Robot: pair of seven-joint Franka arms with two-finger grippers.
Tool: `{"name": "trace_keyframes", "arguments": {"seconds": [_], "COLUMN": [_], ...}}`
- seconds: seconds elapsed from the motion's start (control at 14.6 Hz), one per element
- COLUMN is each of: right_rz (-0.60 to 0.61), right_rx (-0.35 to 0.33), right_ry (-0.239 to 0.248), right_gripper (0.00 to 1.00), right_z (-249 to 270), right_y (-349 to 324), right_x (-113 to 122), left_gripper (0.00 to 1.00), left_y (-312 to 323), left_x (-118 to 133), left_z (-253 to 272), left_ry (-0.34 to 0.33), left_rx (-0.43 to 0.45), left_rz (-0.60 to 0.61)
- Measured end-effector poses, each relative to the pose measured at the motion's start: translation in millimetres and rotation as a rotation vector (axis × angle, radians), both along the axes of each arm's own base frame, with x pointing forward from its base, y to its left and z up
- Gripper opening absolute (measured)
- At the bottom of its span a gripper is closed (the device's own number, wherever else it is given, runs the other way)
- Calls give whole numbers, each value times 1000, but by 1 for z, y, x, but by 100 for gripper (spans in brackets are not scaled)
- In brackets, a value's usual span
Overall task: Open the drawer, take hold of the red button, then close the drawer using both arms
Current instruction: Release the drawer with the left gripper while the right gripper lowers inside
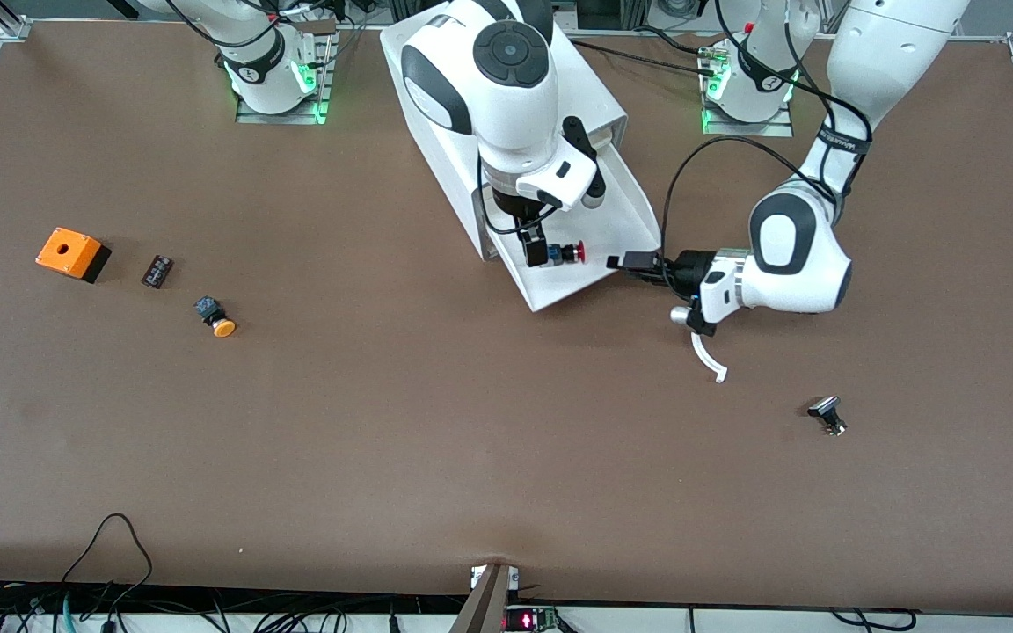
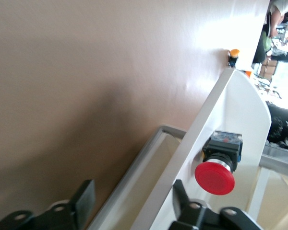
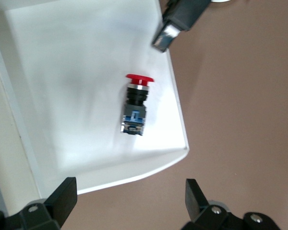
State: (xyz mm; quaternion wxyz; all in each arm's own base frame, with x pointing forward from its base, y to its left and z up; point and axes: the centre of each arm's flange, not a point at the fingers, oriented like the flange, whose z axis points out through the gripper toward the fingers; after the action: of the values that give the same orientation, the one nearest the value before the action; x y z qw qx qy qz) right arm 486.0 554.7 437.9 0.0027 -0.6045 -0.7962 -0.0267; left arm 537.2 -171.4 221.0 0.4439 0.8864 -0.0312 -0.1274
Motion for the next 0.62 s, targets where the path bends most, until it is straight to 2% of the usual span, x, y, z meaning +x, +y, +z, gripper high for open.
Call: {"name": "trace_keyframes", "arguments": {"seconds": [0.14,0.34,0.62], "right_rz": [7,9,7], "right_rx": [-3,5,18], "right_ry": [7,1,-10], "right_gripper": [100,100,100], "right_z": [-12,-20,-27], "right_y": [5,9,12], "right_x": [-2,0,3], "left_gripper": [99,100,100], "left_y": [23,47,62], "left_x": [15,32,33], "left_z": [24,74,114], "left_ry": [-32,-78,-138], "left_rx": [82,199,343], "left_rz": [-5,5,-30]}}
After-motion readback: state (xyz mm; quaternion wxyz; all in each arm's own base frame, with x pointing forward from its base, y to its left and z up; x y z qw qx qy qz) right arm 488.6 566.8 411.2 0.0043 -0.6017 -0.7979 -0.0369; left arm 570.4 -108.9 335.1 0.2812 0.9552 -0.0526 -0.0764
